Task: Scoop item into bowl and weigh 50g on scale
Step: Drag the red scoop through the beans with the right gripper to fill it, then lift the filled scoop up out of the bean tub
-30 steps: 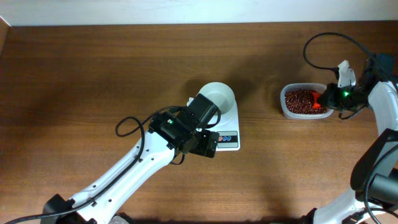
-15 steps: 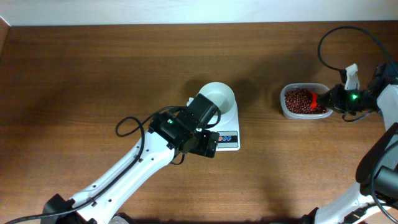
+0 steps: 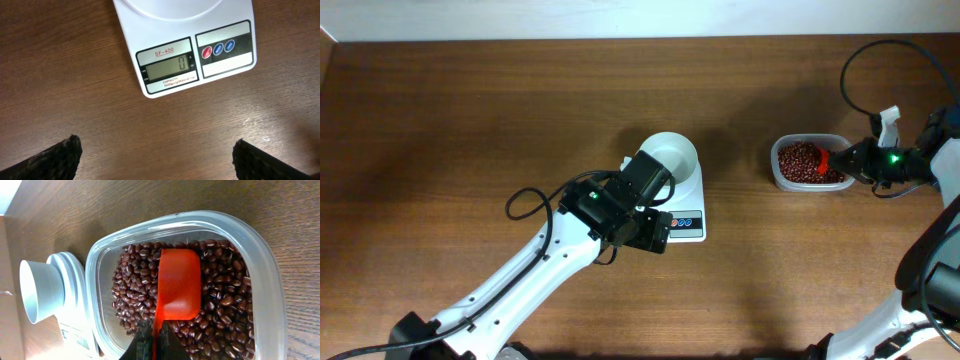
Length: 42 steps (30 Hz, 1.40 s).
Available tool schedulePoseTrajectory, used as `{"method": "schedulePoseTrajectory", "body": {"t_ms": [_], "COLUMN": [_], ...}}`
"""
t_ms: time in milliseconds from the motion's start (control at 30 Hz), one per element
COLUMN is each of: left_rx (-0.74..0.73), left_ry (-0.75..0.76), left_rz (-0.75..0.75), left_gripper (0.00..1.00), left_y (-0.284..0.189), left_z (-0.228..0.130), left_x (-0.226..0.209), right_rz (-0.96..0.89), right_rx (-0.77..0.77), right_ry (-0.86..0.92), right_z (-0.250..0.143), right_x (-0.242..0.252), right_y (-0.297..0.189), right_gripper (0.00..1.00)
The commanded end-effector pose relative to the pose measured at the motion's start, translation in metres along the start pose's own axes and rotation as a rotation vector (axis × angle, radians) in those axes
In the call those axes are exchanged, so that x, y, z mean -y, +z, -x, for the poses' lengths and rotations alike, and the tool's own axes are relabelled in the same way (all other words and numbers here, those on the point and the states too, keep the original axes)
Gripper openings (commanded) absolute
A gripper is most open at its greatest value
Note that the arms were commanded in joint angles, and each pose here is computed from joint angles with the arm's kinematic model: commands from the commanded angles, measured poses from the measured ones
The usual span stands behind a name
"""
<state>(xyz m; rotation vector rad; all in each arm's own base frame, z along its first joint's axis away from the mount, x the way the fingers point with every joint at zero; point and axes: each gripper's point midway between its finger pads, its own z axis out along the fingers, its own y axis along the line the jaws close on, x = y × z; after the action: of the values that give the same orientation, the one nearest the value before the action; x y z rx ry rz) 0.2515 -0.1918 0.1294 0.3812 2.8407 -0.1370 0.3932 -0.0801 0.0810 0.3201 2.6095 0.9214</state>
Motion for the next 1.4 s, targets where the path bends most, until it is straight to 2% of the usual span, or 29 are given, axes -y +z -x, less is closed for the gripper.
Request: {"method": "schedulePoseTrajectory", "body": {"t_ms": [0,367,533,1033,1367], "left_rx": [0.006,0.006,0.006,0.006,0.006], "left_ry": [-0.007,-0.007,-0.007,-0.007,-0.007], "left_rz": [0.009,0.009,0.009,0.009,0.009], "left_gripper": [0.99,0.99,0.99,0.99,0.99], "left_y": [0.0,0.0,0.0,0.0,0.0], "left_z": [-0.001,-0.001,-0.001,-0.001,-0.001], "left_x": [-0.002,-0.002,-0.002,-0.002,-0.002], "right_rz": [0.064,0.07,0.185,0.207,0.28], "right_rx": [-0.007,-0.001,0.072,0.127,0.137], "right_ry": [0.027,0.029,0.07,0.143,0.154], "right_z": [-0.003,-0.002,0.007,0.008,0.009], "right_x": [-0.006,-0.004,-0.007,0.01,-0.002], "right_y": [0.004,0.004,-0.014,-0.037,-0.04], "right_gripper": [0.04,0.04,0.04,0.04,0.04]}}
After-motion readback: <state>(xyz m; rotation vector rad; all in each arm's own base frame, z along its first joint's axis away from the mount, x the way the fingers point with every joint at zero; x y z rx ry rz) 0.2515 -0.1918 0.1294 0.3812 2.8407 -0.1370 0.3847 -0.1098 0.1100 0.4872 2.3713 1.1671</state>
